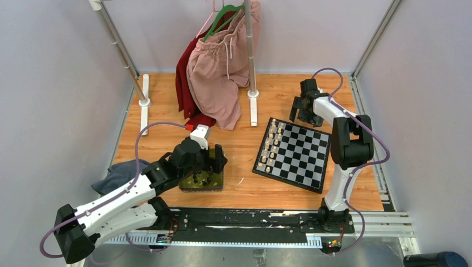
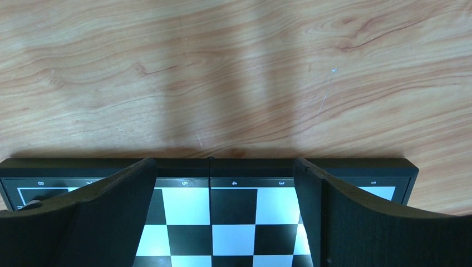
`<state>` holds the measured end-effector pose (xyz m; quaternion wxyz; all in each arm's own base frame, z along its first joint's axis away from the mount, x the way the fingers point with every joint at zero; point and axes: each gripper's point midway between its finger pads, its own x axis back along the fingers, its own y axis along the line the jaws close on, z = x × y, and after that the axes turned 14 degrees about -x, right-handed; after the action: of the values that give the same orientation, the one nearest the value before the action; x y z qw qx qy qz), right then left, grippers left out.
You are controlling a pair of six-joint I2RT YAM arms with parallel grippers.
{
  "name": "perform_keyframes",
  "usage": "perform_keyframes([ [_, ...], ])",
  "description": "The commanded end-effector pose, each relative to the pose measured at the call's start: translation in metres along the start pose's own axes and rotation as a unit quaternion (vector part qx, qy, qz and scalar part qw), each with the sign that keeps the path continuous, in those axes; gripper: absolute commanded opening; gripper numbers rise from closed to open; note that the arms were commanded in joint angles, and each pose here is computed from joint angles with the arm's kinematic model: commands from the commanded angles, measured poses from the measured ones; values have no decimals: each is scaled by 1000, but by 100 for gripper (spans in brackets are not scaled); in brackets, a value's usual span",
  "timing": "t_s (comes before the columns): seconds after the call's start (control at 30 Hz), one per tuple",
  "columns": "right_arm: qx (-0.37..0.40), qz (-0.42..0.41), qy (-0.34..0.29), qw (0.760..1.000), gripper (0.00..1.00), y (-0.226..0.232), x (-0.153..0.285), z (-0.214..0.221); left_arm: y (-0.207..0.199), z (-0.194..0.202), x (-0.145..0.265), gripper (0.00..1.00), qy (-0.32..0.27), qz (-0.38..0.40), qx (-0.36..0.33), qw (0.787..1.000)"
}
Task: Set up the chess pieces on the board
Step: Move the chessboard to the center of the board.
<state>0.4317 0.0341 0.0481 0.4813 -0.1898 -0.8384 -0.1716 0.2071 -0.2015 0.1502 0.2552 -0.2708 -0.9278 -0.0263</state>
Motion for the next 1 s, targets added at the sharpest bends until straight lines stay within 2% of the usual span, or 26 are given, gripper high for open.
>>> perform_keyframes([
  [0.0, 2, 16, 0, 1000, 97, -8, -6, -4, -1, 1, -3, 100, 6, 4, -14, 1000],
  [0.43, -10, 17, 30, 999, 97, -17, -16, 23, -2, 8, -10, 100, 15, 7, -17, 1000],
  [0.97, -9, 5, 41, 999, 97, -7, -3, 47, -7, 11, -16, 100, 17, 15, -9, 1000],
])
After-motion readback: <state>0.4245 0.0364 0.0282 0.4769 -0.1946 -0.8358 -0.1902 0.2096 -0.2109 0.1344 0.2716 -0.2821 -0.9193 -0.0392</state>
